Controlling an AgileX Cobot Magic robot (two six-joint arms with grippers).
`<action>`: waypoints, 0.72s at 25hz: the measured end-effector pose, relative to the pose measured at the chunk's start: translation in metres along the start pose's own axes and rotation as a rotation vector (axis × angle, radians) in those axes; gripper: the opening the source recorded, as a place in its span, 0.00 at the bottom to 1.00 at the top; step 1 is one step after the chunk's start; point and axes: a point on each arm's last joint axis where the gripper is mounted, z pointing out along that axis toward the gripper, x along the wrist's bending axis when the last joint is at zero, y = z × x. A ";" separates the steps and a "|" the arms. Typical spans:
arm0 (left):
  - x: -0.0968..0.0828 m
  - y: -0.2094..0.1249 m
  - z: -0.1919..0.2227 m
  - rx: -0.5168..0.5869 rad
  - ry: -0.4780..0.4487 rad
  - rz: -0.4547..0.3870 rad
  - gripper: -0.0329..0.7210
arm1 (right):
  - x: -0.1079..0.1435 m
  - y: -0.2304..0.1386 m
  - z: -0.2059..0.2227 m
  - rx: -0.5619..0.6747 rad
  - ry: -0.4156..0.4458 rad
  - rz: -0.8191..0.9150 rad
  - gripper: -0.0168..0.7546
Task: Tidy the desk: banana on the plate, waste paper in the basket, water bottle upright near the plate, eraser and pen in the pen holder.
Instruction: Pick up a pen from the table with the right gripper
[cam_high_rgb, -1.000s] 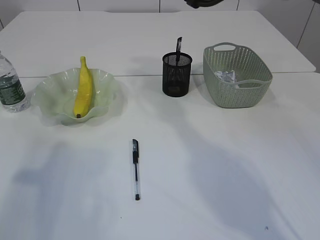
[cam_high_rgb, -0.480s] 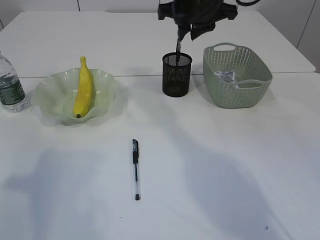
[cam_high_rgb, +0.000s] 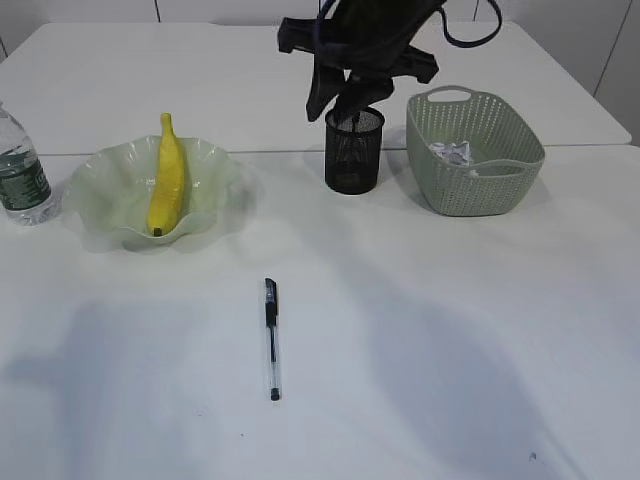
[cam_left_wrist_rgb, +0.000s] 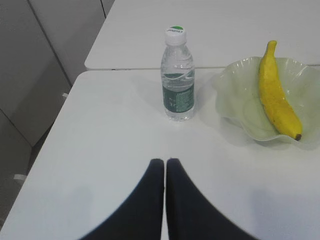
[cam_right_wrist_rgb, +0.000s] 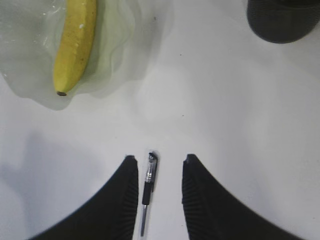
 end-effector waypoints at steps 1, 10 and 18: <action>0.000 0.000 0.000 0.004 0.002 0.000 0.01 | 0.002 0.000 0.000 0.003 0.018 0.006 0.32; 0.001 -0.002 0.000 0.027 0.010 0.000 0.01 | 0.009 -0.004 0.017 0.047 0.071 0.015 0.32; 0.001 -0.003 0.000 0.031 0.011 0.000 0.01 | 0.036 -0.026 0.073 0.167 0.052 0.019 0.34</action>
